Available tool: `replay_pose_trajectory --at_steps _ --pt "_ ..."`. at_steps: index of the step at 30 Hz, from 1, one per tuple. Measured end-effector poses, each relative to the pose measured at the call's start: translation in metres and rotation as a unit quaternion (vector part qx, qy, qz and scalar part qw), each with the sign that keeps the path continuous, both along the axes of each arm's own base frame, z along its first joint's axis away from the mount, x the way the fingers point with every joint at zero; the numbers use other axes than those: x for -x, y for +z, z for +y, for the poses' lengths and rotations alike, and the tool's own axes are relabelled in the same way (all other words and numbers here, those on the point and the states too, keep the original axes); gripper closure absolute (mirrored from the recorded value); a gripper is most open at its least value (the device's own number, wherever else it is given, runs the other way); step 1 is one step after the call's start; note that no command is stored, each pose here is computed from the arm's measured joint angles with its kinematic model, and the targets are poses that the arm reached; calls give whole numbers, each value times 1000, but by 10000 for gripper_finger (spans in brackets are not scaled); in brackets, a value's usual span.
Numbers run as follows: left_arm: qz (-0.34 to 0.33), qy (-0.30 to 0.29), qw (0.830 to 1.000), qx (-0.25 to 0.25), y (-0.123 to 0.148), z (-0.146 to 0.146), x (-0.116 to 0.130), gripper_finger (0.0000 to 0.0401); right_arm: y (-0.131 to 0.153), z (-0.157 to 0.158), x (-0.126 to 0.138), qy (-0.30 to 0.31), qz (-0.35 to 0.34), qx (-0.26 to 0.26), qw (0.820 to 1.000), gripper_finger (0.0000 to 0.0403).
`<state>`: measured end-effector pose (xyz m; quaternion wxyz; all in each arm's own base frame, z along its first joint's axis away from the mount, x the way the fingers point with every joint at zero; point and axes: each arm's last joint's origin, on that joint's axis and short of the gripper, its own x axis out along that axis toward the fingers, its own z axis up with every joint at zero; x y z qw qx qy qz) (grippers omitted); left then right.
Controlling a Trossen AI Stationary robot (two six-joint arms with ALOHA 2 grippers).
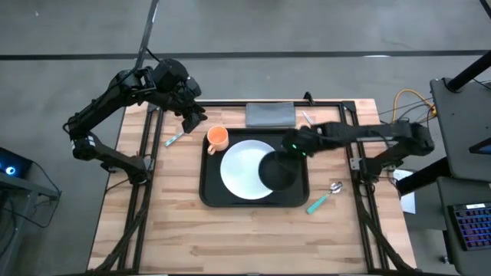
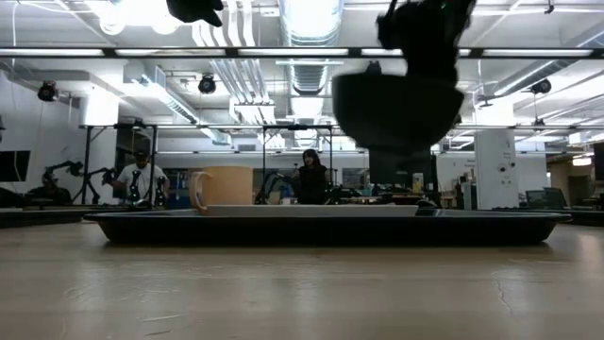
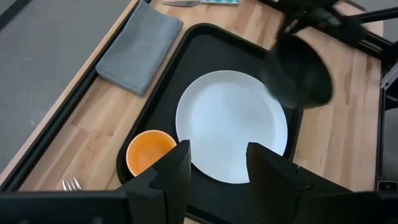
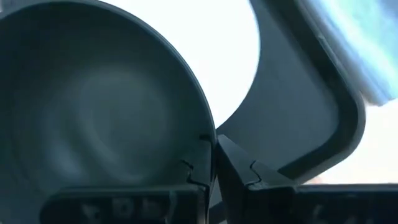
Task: Set up tray
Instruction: Put the black bowl on top of the white plate on the black serving tray
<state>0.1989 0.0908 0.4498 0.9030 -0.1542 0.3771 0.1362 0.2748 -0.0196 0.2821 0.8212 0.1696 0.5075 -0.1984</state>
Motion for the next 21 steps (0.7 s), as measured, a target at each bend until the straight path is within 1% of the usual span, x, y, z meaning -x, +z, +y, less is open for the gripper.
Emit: replay_pose_trajectory --at_steps 4,7,12,15,21 --pt "0 0 1000 0 0 0 0 265 -20 -26 -22 15 32 -35 999 395" --pt "0 0 1000 0 0 0 0 265 -27 -41 -42 39 51 -59 996 395" --pt "4 0 1000 2 -2 0 -1 265 -26 -62 -78 70 57 -48 995 395" --pt "10 0 1000 5 -6 1 -2 265 -26 -70 -100 91 53 -51 993 395" --pt "23 0 1000 11 -13 2 -4 265 -49 -80 -126 119 93 -55 987 395"
